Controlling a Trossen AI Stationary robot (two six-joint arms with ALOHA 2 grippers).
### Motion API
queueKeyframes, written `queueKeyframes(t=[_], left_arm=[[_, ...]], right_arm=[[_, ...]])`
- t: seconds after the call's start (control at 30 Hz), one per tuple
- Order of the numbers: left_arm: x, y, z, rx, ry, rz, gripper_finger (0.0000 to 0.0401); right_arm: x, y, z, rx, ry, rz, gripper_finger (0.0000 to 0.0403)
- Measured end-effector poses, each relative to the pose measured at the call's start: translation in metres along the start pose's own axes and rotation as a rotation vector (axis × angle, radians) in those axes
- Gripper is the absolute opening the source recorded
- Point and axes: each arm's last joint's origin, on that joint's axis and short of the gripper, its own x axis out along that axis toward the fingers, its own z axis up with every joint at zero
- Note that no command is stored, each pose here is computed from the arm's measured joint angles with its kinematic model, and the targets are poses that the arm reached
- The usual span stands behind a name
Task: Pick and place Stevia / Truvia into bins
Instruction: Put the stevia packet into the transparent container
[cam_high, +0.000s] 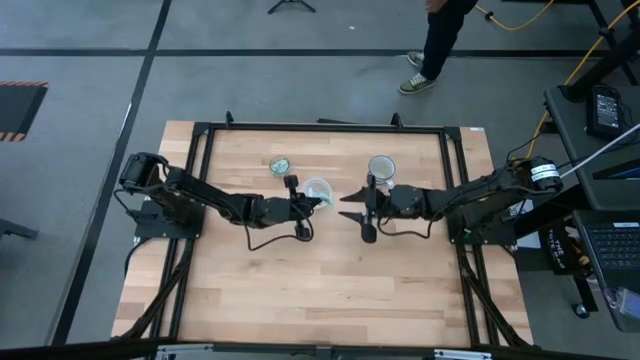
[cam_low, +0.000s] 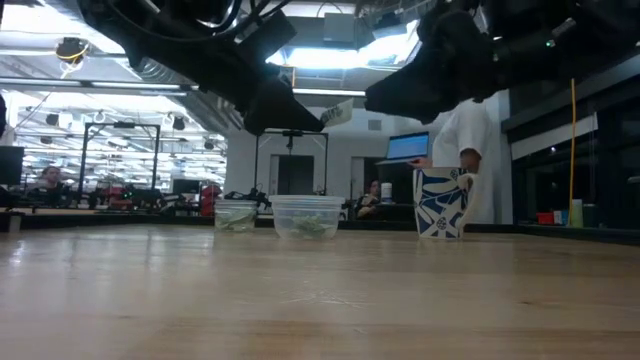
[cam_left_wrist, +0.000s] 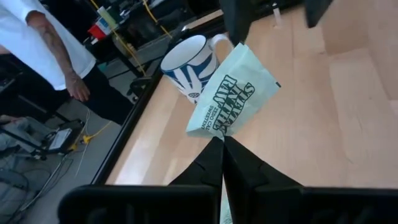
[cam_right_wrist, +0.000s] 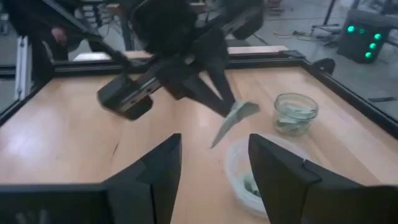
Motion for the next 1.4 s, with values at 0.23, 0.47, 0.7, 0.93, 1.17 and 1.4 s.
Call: queueKeyframes(t=[0.23, 0.47, 0.7, 0.93, 1.17, 1.4], left_arm=[[0.004, 0.006, 0.0, -0.003, -0.012, 0.004, 0.0002], [0.005, 0.008, -0.001, -0.006, -0.01, 0.004, 0.0002], [0.005, 0.008, 0.002, -0.021, -0.041, -0.011, 0.0002], [0.005, 0.008, 0.005, -0.036, -0.075, -0.031, 0.0002], [0.003, 0.006, 0.005, -0.011, -0.07, -0.039, 0.0002], [0.0, 0.0, 0.003, 0.029, -0.032, -0.032, 0.0002]], right_arm=[[0.003, -0.009, 0.006, 0.046, -0.008, -0.032, 0.0189], [0.004, -0.009, 0.007, 0.061, 0.0, -0.032, 0.0189], [0.005, -0.008, 0.006, 0.089, 0.0, -0.032, 0.0189], [0.025, -0.006, 0.0, 0.056, 0.013, -0.033, 0.0189], [0.041, -0.004, 0.007, -0.005, 0.094, -0.035, 0.0189], [0.038, -0.004, 0.019, -0.006, 0.09, -0.035, 0.0189]])
